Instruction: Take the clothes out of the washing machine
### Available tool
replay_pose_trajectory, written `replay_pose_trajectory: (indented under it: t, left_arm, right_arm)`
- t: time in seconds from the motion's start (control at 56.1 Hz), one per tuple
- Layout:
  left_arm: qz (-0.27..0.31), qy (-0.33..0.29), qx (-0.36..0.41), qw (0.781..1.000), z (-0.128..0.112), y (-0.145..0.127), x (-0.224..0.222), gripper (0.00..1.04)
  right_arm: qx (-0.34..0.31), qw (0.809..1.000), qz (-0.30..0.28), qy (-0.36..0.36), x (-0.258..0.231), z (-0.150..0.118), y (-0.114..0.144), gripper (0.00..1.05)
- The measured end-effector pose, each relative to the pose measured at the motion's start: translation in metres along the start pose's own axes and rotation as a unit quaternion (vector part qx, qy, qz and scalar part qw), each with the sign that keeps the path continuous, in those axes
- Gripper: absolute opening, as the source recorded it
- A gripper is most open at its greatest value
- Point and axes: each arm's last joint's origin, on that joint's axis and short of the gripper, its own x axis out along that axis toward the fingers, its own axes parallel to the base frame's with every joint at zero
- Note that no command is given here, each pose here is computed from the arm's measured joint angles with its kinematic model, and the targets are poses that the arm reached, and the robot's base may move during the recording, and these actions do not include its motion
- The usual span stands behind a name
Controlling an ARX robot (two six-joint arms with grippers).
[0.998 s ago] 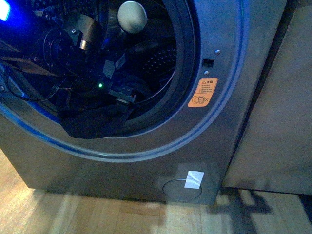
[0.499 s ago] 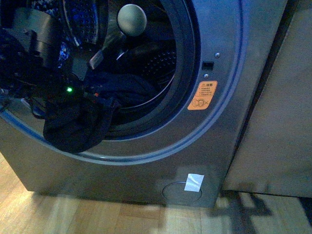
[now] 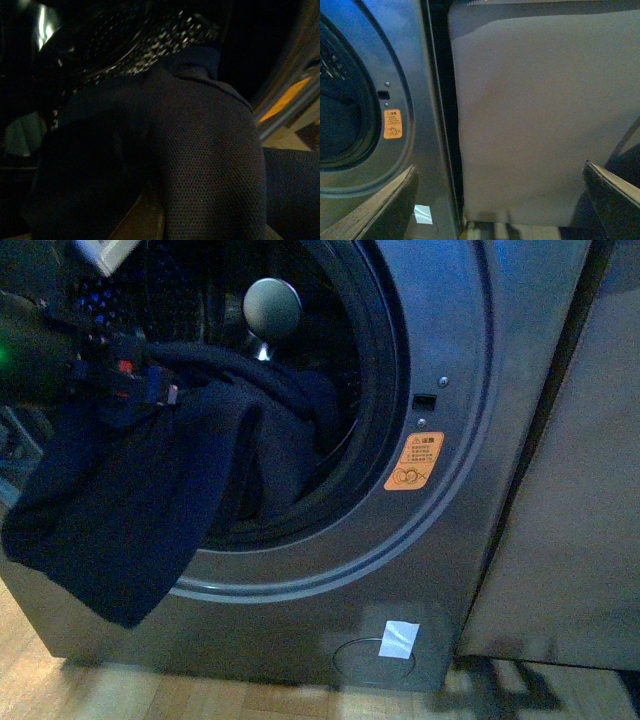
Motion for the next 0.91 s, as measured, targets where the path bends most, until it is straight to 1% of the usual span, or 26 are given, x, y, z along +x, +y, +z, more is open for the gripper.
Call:
replay_pose_trajectory:
  t: [0.089,0.232,0.303,0.463,0.57,0.588,0.624,0.695,0.909]
  left_arm:
    - [-0.013,-0.031,0.001,0.999,0.016,-0.007,-0.018,0.13]
    - [-0.028,-0.099,0.017,0.995,0.053,-0.018,-0.059,0.13]
    - [-0.031,-0.119,0.023,0.992,0.064,-0.021,-0.07,0.13]
    - [-0.041,-0.165,0.037,0.985,0.098,-0.028,-0.093,0.13]
    - [-0.059,-0.197,0.051,0.977,0.127,-0.036,-0.105,0.13]
    - [-0.062,-0.206,0.054,0.975,0.135,-0.038,-0.108,0.13]
    - [-0.065,-0.214,0.056,0.973,0.142,-0.04,-0.11,0.13]
    - [-0.075,-0.238,0.061,0.966,0.168,-0.047,-0.117,0.13]
    - [-0.114,-0.276,0.06,0.953,0.234,-0.064,-0.117,0.13]
  right_arm:
    - [0.0,1.0,0.0,0.0,0.0,0.0,0.0,0.97]
    - [0.0,1.0,0.0,0.0,0.0,0.0,0.0,0.97]
    - [0.0,1.0,0.0,0.0,0.0,0.0,0.0,0.97]
    - [0.0,1.0,0.0,0.0,0.0,0.0,0.0,0.97]
    - [0.0,1.0,0.0,0.0,0.0,0.0,0.0,0.97]
    - [0.0,1.0,0.0,0.0,0.0,0.0,0.0,0.97]
    - [0.0,1.0,0.0,0.0,0.0,0.0,0.0,0.97]
    - [0.0,1.0,0.0,0.0,0.0,0.0,0.0,0.97]
    - [0.0,1.0,0.0,0.0,0.0,0.0,0.0,0.97]
